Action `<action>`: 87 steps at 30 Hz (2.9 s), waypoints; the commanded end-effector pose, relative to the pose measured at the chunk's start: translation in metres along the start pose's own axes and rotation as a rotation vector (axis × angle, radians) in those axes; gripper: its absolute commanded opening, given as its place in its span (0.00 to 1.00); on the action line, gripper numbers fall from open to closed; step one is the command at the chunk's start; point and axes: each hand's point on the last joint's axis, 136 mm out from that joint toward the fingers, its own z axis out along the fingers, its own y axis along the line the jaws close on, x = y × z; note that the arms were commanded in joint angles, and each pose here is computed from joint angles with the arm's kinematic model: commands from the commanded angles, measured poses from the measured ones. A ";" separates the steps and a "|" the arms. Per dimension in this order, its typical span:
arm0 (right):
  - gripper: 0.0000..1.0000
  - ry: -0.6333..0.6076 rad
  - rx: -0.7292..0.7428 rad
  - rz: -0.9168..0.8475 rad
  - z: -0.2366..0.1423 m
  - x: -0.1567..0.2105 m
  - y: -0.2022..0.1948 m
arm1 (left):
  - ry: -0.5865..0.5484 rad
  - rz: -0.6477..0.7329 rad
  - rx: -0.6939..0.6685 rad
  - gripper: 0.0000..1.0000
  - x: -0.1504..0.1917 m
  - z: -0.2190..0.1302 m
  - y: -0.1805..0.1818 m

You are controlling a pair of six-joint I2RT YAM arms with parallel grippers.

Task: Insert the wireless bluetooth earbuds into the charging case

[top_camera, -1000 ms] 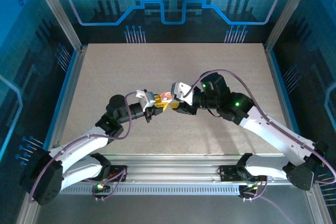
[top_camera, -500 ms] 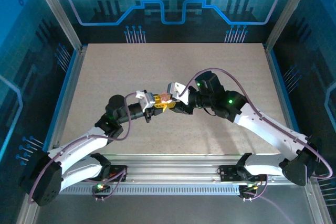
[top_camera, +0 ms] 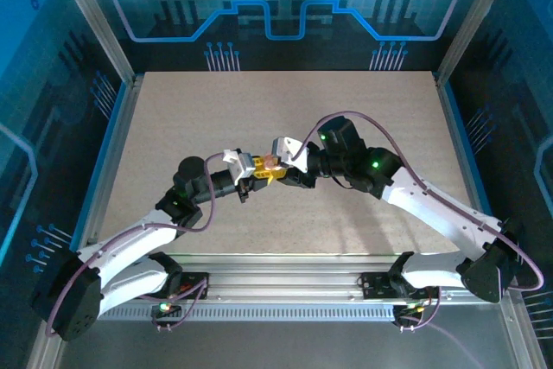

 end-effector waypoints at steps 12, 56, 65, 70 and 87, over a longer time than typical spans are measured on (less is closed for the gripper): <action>0.36 0.014 0.160 0.296 -0.031 0.019 -0.049 | 0.018 -0.027 -0.090 0.13 0.015 0.001 0.014; 0.39 0.735 -0.340 -0.492 0.040 0.251 -0.085 | 0.226 -0.120 -0.293 0.12 0.105 -0.029 0.029; 0.38 0.753 -0.377 -0.506 0.054 0.268 -0.089 | 0.221 -0.119 -0.303 0.12 0.101 -0.031 0.032; 0.36 0.762 -0.415 -0.497 0.060 0.279 -0.087 | 0.219 -0.121 -0.308 0.12 0.100 -0.031 0.033; 0.32 0.800 -0.476 -0.451 0.059 0.304 -0.087 | 0.225 -0.136 -0.307 0.12 0.102 -0.029 0.037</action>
